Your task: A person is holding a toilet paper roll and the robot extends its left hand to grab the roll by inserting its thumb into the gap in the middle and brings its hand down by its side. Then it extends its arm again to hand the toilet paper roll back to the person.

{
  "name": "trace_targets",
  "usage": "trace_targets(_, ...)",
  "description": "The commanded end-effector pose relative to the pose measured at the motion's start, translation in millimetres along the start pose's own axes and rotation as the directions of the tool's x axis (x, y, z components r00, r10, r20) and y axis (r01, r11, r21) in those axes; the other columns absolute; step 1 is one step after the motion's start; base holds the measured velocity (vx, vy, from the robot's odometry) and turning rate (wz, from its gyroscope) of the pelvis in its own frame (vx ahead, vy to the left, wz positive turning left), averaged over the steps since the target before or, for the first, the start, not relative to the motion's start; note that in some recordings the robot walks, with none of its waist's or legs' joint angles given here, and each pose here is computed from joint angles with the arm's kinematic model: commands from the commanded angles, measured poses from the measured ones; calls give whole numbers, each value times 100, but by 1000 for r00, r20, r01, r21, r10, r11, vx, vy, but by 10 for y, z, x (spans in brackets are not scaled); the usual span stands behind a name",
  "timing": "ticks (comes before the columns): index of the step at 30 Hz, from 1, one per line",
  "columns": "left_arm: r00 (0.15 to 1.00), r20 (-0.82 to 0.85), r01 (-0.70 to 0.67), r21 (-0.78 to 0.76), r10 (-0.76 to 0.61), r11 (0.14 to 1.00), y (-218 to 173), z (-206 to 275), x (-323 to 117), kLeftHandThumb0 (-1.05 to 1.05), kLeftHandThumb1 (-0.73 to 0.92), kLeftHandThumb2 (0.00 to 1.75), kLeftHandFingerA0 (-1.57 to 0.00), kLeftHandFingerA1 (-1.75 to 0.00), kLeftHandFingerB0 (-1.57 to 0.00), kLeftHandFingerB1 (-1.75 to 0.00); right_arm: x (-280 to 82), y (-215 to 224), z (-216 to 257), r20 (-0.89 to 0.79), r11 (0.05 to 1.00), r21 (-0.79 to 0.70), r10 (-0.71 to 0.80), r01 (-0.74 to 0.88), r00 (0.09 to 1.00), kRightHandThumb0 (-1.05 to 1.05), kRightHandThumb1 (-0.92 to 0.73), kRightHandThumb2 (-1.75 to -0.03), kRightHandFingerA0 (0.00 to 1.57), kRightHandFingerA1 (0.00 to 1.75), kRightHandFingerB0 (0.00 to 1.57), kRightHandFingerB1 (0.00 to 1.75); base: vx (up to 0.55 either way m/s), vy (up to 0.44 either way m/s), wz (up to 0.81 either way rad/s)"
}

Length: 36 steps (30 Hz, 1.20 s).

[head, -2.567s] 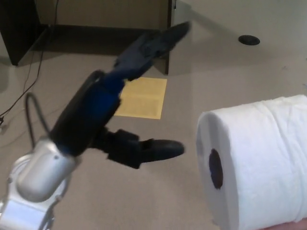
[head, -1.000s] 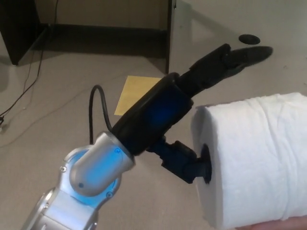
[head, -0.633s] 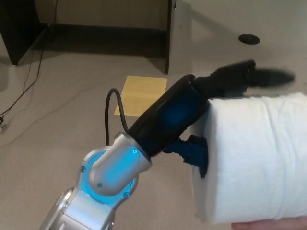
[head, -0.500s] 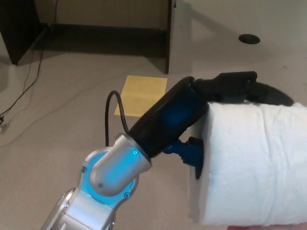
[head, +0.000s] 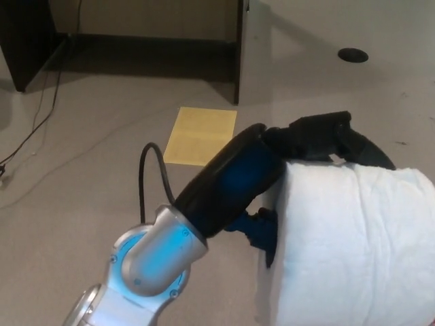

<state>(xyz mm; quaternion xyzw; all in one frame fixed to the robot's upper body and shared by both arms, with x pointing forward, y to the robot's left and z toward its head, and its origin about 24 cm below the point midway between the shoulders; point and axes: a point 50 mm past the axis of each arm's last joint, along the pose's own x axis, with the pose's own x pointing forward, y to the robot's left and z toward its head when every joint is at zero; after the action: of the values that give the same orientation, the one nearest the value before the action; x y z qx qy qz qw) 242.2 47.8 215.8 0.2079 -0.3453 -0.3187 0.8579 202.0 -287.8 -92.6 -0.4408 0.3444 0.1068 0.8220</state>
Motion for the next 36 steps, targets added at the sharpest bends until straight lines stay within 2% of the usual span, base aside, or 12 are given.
trace_targets(1, 998, 32, -51, 36, 50, 998, 130, -42, -128, -8, 70, 89, -82, -155, -74, -129, -18, -10, -51, -15, 1000, -19, 0, 0, 1000, -35, -66, -60, 74, 64, 57, 43, 0, 0, 0)
trace_targets(3, 996, 5, -91, 47, 91, 995, 241, -80, -192, -6, 69, 89, -93, -146, -79, -121, 4, -55, -19, -15, 1000, -18, -5, 5, 1000, -35, -66, -60, 72, 59, 57, 42, 0, 0, 0)
trace_targets(7, 991, -21, -130, 69, 131, 989, 427, -173, -320, 0, 72, 90, -87, -145, -75, -123, 23, -99, 20, -5, 1000, -13, -11, 11, 1000, -33, -66, -60, 72, 58, 57, 43, 0, 0, 0)
trace_targets(12, 965, -128, -222, 63, 228, 973, 609, -332, -645, -9, 80, 73, -97, -144, -80, -119, -1, -83, -20, -3, 1000, -15, -15, 15, 1000, -36, -66, -60, 74, 60, 56, 43, 0, 0, 0)
trace_targets(13, 952, -164, -251, 67, 258, 966, 653, -392, -761, 1, 73, 84, -93, -139, -80, -118, 14, -87, 9, 0, 1000, -11, -18, 18, 1000, -35, -65, -60, 73, 59, 56, 43, 0, 0, 0)
trace_targets(17, 900, -298, -299, 109, 318, 948, 691, -637, -1180, 0, 76, 85, -92, -143, -76, -122, 25, -88, 32, 3, 1000, -2, -13, 13, 1000, -34, -66, -60, 72, 62, 57, 43, 0, 0, 0)
trace_targets(18, 879, -339, -322, 98, 336, 942, 688, -702, -1292, -4, 83, 76, -93, -147, -77, -122, 24, -85, 32, 5, 1000, -12, -13, 13, 1000, -35, -66, -60, 73, 61, 56, 43, 0, 0, 0)
trace_targets(20, 828, -428, -356, 97, 362, 930, 645, -835, -1618, -1, 83, 76, -90, -149, -74, -124, 1, -32, -7, 2, 999, -34, 2, -2, 1000, -35, -66, -60, 72, 62, 56, 43, 0, 0, 0)
trace_targets(27, 700, -556, -397, 219, 448, 891, 718, -1103, -2230, 7, 77, 87, -88, -147, -74, -121, 46, -142, 66, 6, 999, -24, -22, 22, 1000, -34, -66, -60, 74, 60, 58, 43, 0, 0, 0)
trace_targets(28, 617, -630, -399, 267, 472, 877, 712, -1210, -2492, 5, 77, 86, -88, -150, -72, -124, 52, -168, 69, -1, 999, -22, -24, 24, 1000, -34, -66, -60, 74, 62, 58, 43, 0, 0, 0)
trace_targets(34, 411, -796, -237, 377, 444, 895, 524, -1374, -3230, -1, 80, 74, -94, -141, -76, -119, 11, -78, -11, -11, 999, -46, -5, 4, 1000, -35, -67, -60, 73, 60, 59, 43, 0, 0, 0)
trace_targets(36, 351, -837, -210, 367, 420, 906, 464, -1410, -3373, 2, 83, 71, -85, -139, -75, -117, 7, -73, -17, -11, 999, -45, -4, 3, 1000, -35, -67, -60, 74, 62, 58, 43, 0, 0, 0)
